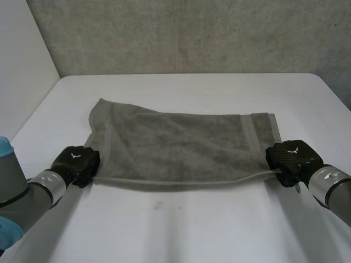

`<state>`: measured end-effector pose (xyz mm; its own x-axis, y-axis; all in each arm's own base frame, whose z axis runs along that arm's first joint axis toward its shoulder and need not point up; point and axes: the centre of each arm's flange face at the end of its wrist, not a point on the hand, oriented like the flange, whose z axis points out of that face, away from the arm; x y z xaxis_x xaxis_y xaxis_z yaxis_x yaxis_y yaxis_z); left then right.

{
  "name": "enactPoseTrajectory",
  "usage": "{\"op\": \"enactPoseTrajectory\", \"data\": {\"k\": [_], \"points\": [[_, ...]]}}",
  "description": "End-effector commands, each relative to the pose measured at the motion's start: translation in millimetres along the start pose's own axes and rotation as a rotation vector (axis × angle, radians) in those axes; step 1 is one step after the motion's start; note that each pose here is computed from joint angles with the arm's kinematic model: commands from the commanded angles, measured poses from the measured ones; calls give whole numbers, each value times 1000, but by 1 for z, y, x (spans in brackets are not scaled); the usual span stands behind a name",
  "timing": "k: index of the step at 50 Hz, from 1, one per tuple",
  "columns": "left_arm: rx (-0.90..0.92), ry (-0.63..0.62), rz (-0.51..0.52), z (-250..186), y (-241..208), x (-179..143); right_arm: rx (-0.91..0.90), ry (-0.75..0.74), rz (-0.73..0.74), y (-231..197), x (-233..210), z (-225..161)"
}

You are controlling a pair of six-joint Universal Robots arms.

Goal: Fold the towel.

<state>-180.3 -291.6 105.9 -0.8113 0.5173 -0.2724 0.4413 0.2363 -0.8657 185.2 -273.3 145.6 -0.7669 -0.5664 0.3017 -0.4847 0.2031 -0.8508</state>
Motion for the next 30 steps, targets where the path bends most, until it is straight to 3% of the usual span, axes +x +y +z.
{"op": "enactPoseTrajectory", "data": {"k": [1, 9, 18, 25, 30], "points": [[9, -2, 5, -3, -6, 1, 2, 7, 6, -1, 2, 0], [39, -26, 14, -25, -25, -1, 3, 15, -8, -6, 5, -1], [-72, 41, 6, -67, -35, 13, -102, -62, -45, -16, -2, -24], [-142, 89, 118, -85, -25, 24, -300, -232, -188, -15, -15, -59], [-126, 96, 166, -88, -28, 27, -310, -262, -259, -21, -16, -70]]}}
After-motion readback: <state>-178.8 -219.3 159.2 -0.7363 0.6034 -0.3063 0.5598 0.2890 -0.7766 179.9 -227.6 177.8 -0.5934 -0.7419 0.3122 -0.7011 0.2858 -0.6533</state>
